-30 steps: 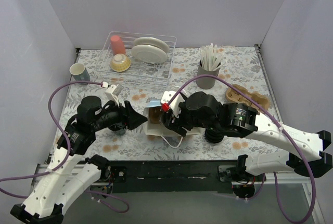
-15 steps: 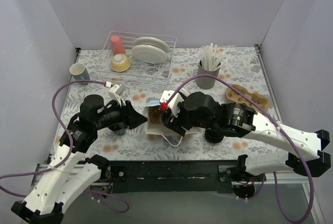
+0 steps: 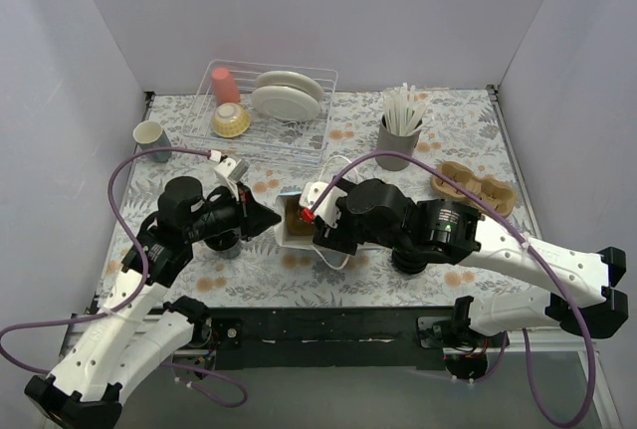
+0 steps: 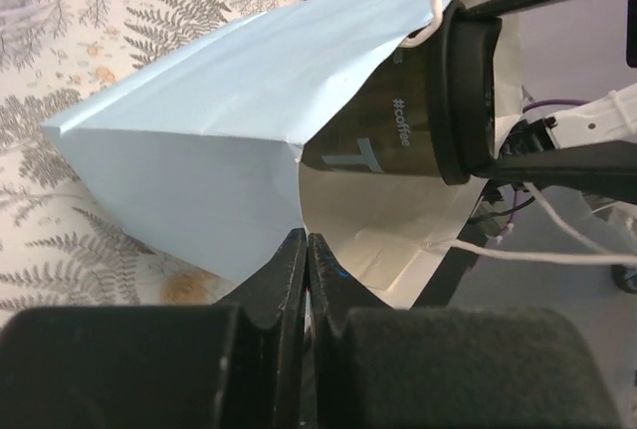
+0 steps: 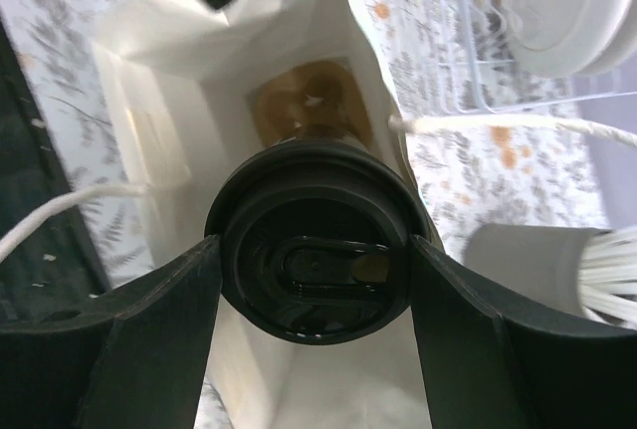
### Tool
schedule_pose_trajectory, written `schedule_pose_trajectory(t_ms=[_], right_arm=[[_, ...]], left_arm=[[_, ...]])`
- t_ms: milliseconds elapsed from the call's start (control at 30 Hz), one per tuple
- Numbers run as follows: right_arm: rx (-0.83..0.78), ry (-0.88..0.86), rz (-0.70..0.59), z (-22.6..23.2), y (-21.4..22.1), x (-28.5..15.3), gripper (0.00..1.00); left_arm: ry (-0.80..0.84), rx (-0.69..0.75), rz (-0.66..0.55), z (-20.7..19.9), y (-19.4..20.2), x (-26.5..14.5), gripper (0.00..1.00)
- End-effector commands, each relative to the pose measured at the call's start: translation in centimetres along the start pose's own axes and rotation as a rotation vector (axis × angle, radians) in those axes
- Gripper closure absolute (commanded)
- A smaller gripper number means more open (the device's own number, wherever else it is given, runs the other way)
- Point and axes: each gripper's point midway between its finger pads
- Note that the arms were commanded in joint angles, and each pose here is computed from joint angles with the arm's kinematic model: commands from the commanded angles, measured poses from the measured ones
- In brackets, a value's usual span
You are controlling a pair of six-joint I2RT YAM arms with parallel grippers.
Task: Pack the takeout coffee
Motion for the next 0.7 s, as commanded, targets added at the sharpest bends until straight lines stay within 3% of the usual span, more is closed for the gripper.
schedule_pose_trajectory(t_ms=[0,133,433,667], right_arm=[[-0.181,0.136,-0.039,-2.9,-0.4,-0.2,0.55],[-0.303,0.152,-0.005,-3.3,0.8,0.5,0.55],[-0.400,0.075,0.018,-1.9,2.8,2.4,0.57],[-0.411,0.072,-0.097,-2.7,0.9,2.1,0.57]], left_arm=[[0.029,0.182,-0.069,0.4,-1.5,0.8,1.00],[0.100,0.283,-0.114,-0.6,-2.0,0.8,1.00],[0.144,0.453,-0.162,-1.4,-2.1,0.0,1.00],[0.204,0.509,-0.123,-1.3,-0.6,0.9,1.00]])
Point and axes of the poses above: each gripper's point midway between its finger pads, its own x axis out along the fingers, its own z axis along the line the jaws close on, y = z × x, and after that the axes turned 13 degrees about x, right-handed
